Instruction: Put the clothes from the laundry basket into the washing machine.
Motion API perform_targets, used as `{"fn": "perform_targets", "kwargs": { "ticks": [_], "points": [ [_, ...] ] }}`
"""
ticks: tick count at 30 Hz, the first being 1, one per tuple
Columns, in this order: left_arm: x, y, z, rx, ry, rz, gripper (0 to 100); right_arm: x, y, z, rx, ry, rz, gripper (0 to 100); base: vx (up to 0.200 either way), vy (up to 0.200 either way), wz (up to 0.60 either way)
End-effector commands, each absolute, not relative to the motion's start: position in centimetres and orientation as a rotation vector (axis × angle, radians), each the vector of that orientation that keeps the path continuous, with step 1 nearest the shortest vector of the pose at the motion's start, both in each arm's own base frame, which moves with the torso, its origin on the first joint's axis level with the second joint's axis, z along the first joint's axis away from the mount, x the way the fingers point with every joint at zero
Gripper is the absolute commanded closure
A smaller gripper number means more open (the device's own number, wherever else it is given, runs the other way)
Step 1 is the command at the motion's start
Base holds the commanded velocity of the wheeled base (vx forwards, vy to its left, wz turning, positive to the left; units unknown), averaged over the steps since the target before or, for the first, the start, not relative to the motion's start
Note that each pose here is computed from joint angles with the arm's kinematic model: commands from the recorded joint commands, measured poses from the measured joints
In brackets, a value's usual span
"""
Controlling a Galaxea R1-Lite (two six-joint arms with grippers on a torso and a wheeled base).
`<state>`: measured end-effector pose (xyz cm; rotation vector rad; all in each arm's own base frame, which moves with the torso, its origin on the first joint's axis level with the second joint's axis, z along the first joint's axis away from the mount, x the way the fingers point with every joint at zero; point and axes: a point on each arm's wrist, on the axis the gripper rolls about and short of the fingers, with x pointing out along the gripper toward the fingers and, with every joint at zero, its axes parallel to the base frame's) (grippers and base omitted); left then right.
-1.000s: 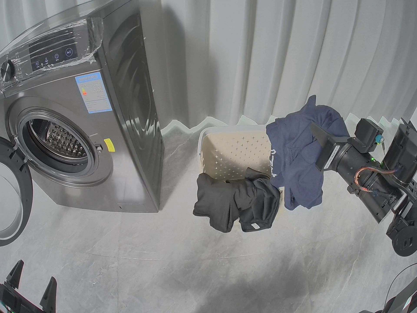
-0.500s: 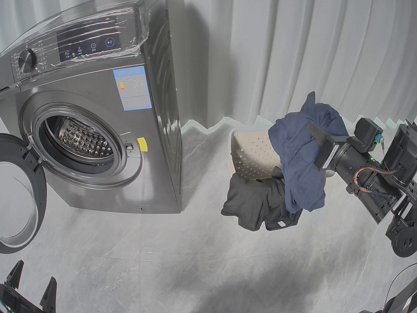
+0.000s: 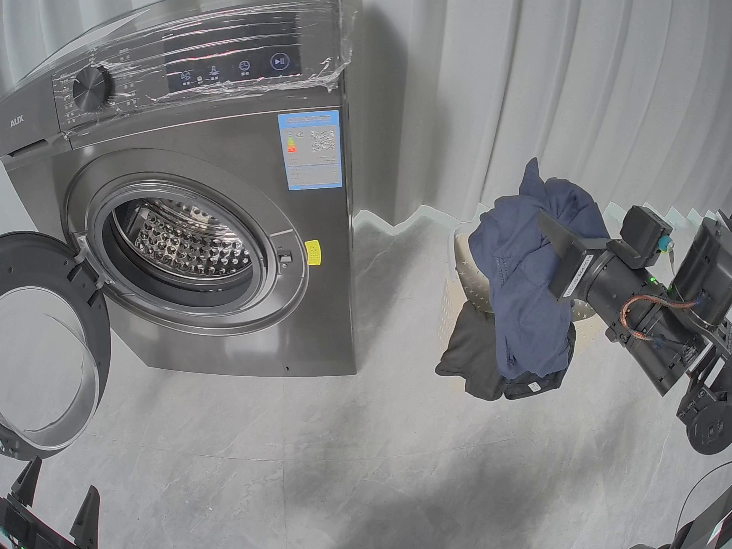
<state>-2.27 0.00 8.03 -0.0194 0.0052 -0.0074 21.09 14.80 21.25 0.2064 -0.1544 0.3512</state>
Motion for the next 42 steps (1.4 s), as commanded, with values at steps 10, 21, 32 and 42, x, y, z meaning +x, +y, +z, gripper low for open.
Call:
{"fn": "perform_targets", "kwargs": {
  "ticks": [10,21,32,42],
  "points": [
    [-2.29,0.00,7.54,-0.023,0.003,-0.008,0,21.01,14.86,21.36,0.209,-0.158,0.356,100,-0.100,0.000,0.00],
    [-2.29,0.00,7.54,-0.021,0.003,-0.008,0,21.06,14.86,21.09,0.208,-0.148,0.355,100,-0.182,0.000,0.00],
    [-2.29,-0.01,7.53,-0.021,0.005,-0.006,0,21.09,14.88,21.05,0.209,-0.146,0.355,100,0.000,0.109,0.00],
    [-2.29,0.00,7.54,-0.021,0.003,-0.008,0,21.02,14.88,20.87,0.205,-0.139,0.357,100,0.000,0.200,0.00]
  ]
}}
